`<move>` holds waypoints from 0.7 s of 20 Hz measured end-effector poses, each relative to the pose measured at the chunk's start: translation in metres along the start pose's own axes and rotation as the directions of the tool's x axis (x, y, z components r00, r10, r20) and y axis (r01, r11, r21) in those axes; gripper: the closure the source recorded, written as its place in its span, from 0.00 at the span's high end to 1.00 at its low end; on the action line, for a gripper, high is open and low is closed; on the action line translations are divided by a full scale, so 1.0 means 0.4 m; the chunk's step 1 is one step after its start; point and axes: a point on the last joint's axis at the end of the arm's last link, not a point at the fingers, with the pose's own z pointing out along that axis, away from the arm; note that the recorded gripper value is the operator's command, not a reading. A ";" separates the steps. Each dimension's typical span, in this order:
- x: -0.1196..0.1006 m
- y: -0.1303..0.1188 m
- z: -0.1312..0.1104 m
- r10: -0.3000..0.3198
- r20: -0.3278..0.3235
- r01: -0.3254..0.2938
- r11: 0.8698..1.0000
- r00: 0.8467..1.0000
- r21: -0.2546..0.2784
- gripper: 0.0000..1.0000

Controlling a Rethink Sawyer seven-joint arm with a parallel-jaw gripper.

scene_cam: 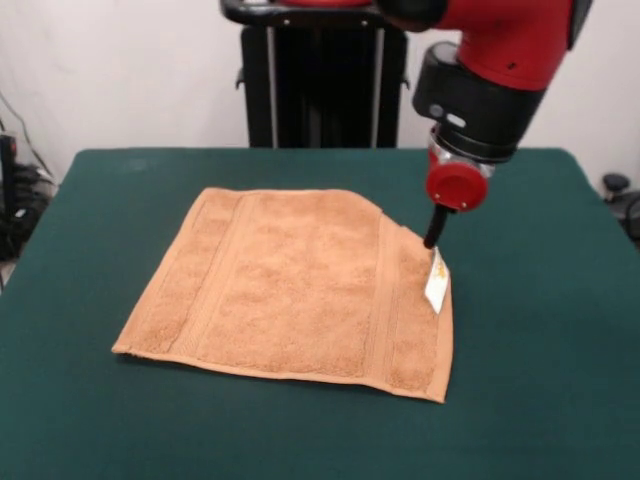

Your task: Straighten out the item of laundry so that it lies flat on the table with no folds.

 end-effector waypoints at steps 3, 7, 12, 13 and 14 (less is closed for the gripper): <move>-0.027 0.025 0.031 0.052 0.006 -0.053 0.998 0.999 0.026 0.00; -0.031 0.037 0.061 0.122 -0.007 -0.122 0.992 0.992 0.025 0.00; -0.020 0.047 0.103 0.184 -0.040 -0.183 0.983 0.982 0.020 0.00; -0.017 0.048 0.116 0.199 -0.048 -0.198 0.980 0.979 0.017 0.00; -0.013 0.049 0.124 0.208 -0.053 -0.207 0.978 0.977 0.016 0.00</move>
